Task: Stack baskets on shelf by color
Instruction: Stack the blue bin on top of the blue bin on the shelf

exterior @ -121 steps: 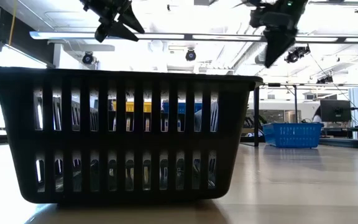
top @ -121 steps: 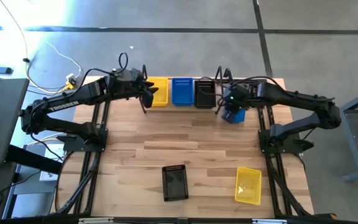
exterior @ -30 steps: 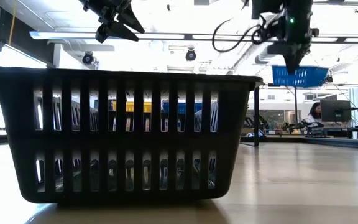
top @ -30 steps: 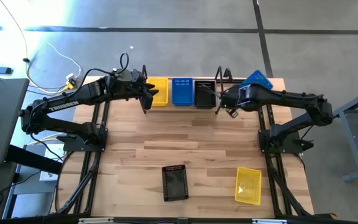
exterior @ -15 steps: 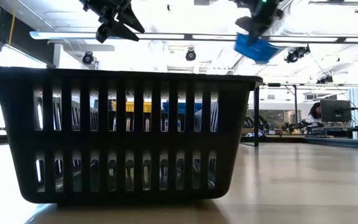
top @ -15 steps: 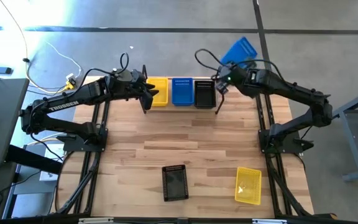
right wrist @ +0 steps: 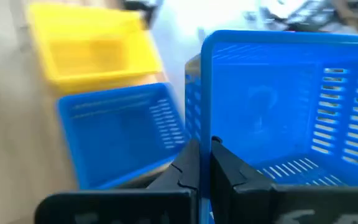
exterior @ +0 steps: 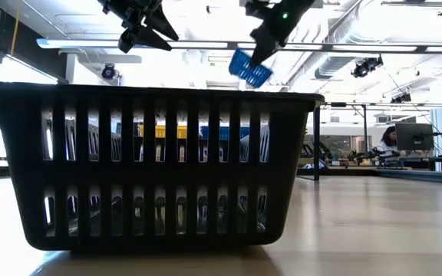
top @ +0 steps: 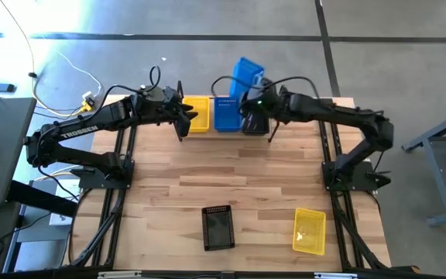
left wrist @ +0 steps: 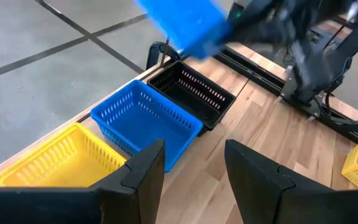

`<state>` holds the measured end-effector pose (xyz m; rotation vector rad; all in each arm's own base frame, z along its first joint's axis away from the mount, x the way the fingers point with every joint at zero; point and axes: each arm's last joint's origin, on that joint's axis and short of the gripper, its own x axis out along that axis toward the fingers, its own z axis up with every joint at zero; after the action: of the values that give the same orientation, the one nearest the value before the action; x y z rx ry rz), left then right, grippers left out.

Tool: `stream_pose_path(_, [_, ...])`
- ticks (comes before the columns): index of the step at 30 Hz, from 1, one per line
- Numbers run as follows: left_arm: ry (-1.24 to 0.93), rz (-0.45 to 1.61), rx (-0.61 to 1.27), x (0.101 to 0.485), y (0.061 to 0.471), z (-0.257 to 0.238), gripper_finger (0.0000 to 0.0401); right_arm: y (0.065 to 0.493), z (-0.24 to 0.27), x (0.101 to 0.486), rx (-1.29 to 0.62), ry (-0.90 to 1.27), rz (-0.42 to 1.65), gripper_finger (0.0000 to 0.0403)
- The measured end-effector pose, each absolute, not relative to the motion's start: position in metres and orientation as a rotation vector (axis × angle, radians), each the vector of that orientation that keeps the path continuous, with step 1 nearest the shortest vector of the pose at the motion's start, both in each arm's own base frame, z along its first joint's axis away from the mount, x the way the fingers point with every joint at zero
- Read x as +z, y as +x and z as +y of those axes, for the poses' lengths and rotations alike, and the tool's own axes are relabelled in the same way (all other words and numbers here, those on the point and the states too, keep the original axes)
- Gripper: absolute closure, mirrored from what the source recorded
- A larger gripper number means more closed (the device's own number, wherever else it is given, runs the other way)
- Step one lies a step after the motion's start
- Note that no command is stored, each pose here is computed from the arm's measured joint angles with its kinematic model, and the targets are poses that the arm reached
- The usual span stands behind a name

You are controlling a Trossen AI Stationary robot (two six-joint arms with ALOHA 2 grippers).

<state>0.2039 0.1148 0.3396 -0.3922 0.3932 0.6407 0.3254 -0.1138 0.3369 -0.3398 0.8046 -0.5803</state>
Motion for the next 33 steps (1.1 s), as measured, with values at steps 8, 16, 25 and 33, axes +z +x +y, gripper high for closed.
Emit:
stream_pose_path(8, [-0.392,0.393,0.641,0.34,0.204,0.115,0.0245,0.358,-0.107,0.292,-0.387,-0.324,0.897,0.0403])
stream_pose_path(16, [-0.392,0.393,0.643,0.34,0.204,0.115,0.0245,0.373,-0.101,0.27,-0.329,-0.314,0.932,0.0403])
stream_pose_path(25, [-0.398,0.391,0.645,0.34,0.204,0.115,0.0245,0.375,-0.108,0.261,-0.332,-0.31,0.957,0.0403])
stream_pose_path(33, [-0.399,0.391,0.645,0.34,0.204,0.115,0.0245,0.372,-0.109,0.259,-0.308,-0.296,0.981,0.0403])
